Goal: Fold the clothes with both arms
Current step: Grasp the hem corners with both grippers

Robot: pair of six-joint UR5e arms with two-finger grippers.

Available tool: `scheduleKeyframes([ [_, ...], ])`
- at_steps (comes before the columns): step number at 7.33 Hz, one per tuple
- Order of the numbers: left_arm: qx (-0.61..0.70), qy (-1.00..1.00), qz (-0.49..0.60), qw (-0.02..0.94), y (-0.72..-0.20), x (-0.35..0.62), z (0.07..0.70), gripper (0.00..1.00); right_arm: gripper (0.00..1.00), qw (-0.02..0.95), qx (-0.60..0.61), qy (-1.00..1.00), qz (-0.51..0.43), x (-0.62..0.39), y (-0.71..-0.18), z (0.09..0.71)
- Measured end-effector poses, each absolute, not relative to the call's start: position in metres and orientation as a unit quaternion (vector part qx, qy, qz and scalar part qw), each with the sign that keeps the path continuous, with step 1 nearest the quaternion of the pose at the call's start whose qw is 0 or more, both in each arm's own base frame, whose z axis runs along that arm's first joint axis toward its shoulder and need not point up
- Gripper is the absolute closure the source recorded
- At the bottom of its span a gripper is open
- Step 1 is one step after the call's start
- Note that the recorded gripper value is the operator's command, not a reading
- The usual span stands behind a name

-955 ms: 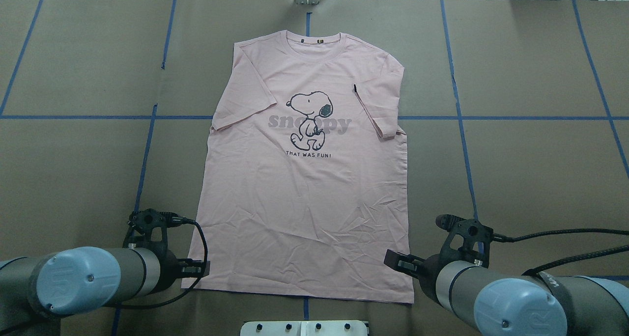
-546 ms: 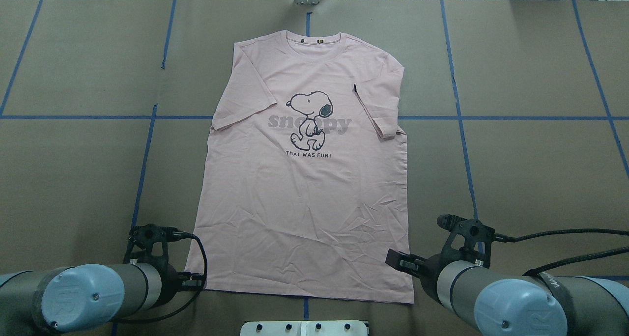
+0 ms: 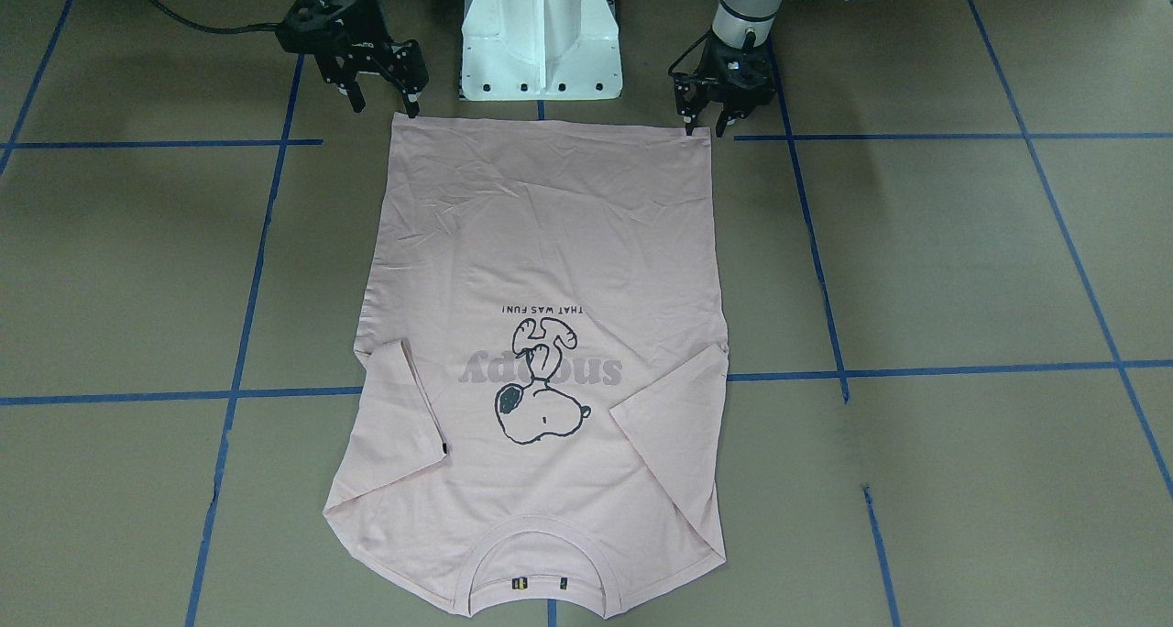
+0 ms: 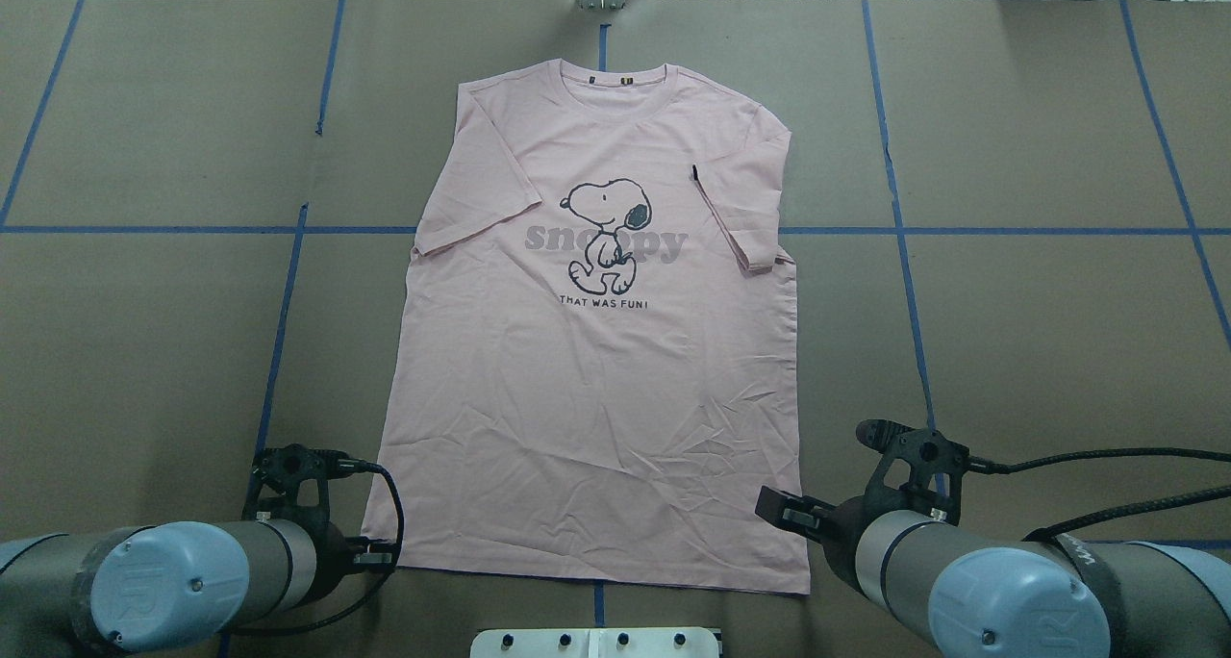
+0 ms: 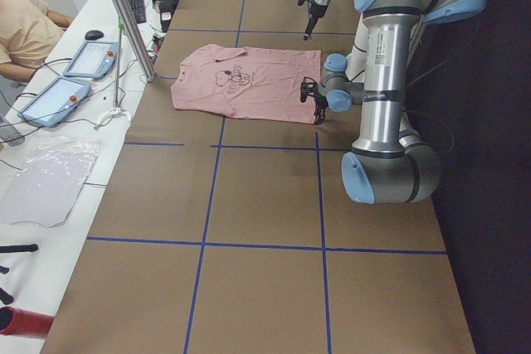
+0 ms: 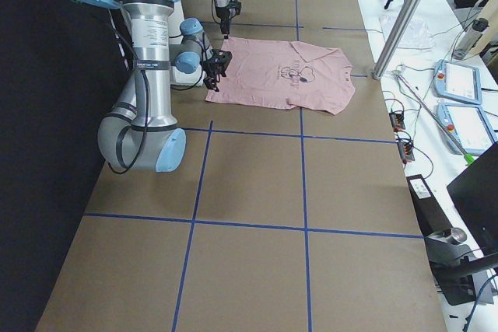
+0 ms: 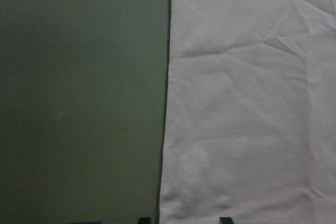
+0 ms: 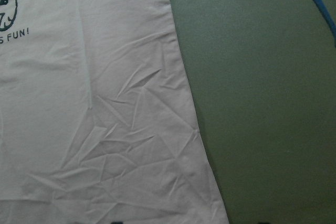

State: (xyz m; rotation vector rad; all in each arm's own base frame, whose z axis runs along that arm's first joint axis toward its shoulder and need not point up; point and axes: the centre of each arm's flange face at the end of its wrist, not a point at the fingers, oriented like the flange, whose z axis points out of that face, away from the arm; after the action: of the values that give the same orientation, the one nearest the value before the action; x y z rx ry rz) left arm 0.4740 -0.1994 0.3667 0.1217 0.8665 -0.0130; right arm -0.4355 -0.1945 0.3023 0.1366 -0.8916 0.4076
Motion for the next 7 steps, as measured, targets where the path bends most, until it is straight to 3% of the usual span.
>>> scheduleKeyframes([
  [5,0.057,0.416,-0.004,0.908,-0.1985,0.4765,0.3702,0.56,0.11,0.882,0.066,-0.425,0.195,-0.4352,-0.1941,0.3054],
  [7,0.056,0.417,-0.003,0.907,-0.1976,0.4776,0.3692,0.63,0.11,0.882,0.067,-0.424,0.195,-0.4356,-0.1938,0.3059],
])
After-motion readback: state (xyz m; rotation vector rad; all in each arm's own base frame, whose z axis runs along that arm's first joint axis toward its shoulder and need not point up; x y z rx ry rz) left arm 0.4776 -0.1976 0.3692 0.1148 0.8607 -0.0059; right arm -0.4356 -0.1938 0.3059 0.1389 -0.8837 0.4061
